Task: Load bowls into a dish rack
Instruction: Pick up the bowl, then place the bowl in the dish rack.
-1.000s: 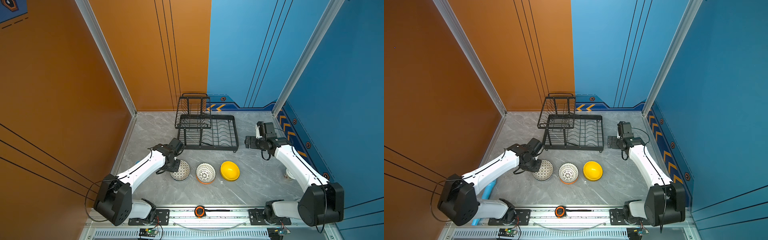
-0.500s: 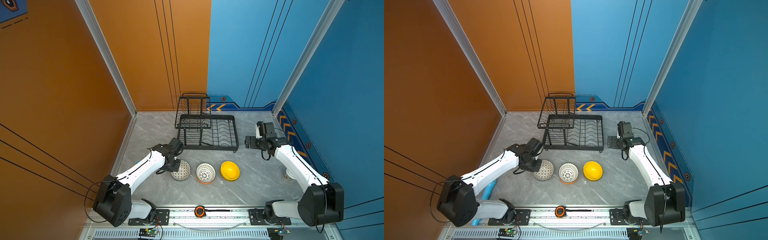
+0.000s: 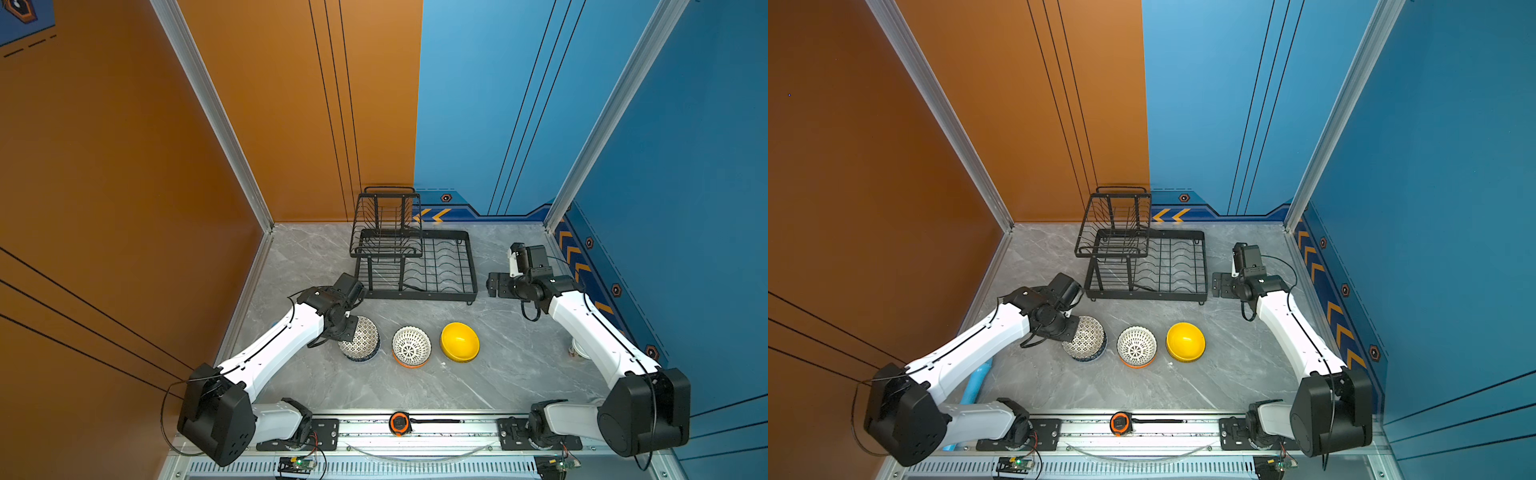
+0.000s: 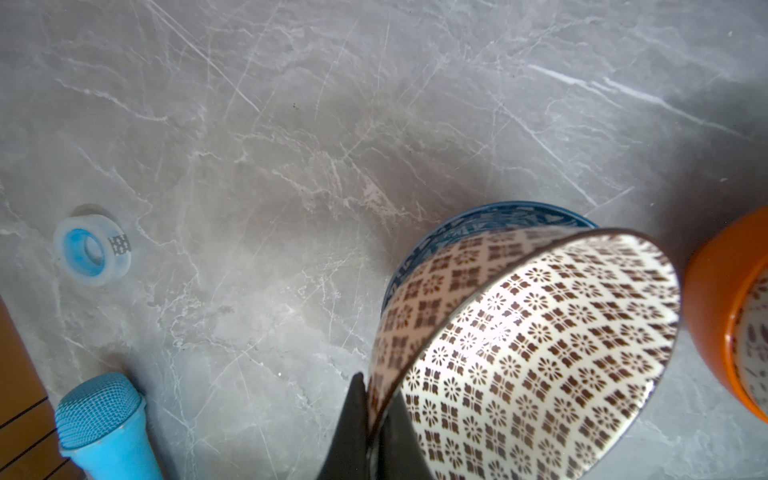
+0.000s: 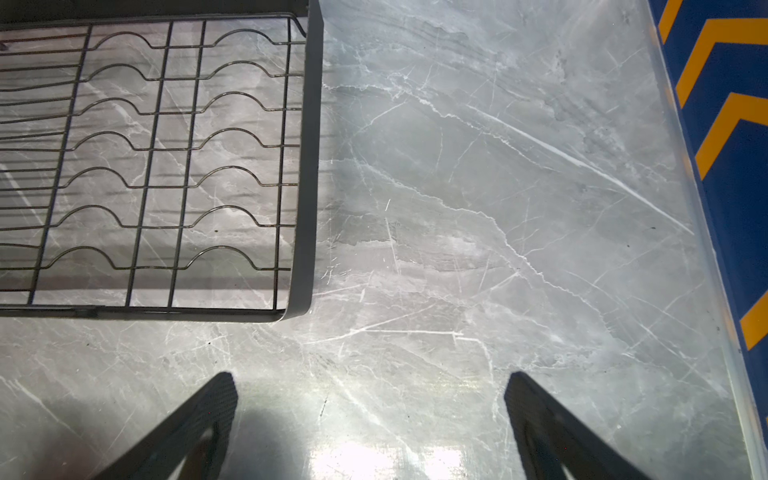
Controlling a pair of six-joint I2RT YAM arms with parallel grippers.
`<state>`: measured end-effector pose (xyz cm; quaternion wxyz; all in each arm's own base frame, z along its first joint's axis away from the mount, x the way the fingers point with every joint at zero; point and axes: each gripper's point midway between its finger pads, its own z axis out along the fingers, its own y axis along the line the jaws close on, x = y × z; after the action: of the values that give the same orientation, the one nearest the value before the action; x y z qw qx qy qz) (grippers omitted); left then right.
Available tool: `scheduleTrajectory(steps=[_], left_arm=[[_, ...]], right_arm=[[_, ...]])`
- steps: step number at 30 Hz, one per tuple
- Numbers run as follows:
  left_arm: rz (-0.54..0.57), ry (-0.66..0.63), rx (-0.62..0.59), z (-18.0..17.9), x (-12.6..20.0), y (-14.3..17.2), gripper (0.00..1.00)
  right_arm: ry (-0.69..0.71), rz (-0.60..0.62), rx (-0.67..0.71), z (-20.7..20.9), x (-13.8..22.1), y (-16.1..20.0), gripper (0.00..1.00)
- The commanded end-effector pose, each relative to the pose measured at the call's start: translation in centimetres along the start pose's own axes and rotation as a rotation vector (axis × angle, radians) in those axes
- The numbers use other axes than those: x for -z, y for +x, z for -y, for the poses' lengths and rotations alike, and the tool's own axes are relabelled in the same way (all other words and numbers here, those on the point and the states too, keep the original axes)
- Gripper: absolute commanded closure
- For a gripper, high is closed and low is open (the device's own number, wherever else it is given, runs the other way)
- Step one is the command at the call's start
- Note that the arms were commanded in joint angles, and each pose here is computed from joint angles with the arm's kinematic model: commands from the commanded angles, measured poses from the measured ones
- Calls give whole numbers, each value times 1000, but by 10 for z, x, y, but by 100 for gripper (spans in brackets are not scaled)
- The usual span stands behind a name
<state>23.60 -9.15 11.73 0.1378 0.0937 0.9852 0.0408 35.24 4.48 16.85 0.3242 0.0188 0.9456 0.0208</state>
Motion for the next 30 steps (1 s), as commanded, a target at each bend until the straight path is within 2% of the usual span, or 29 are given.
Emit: scheduleTrajectory(steps=[1,5,10,15,19,25,30], left_arm=[[102,5,1,-3,30,-18,100],[189,42,19,-2,54,-30,100],[322,130,37,7,87,-49,100],[453,249,38,28,111,-70,100],[521,297,6,51,121,-86,100],[574,316,-57,83,127,-102,100],[605,328,-94,102,131,-112,100]], right_arm=[[-44,42,41,-12,22,-13,0],[-126,84,96,-35,38,-20,0],[-295,144,154,-78,69,-29,0],[-436,188,167,-116,103,-38,0],[-537,203,197,-151,128,-39,0],[-604,192,253,-192,145,-28,1],[-586,159,255,-209,139,-17,6]])
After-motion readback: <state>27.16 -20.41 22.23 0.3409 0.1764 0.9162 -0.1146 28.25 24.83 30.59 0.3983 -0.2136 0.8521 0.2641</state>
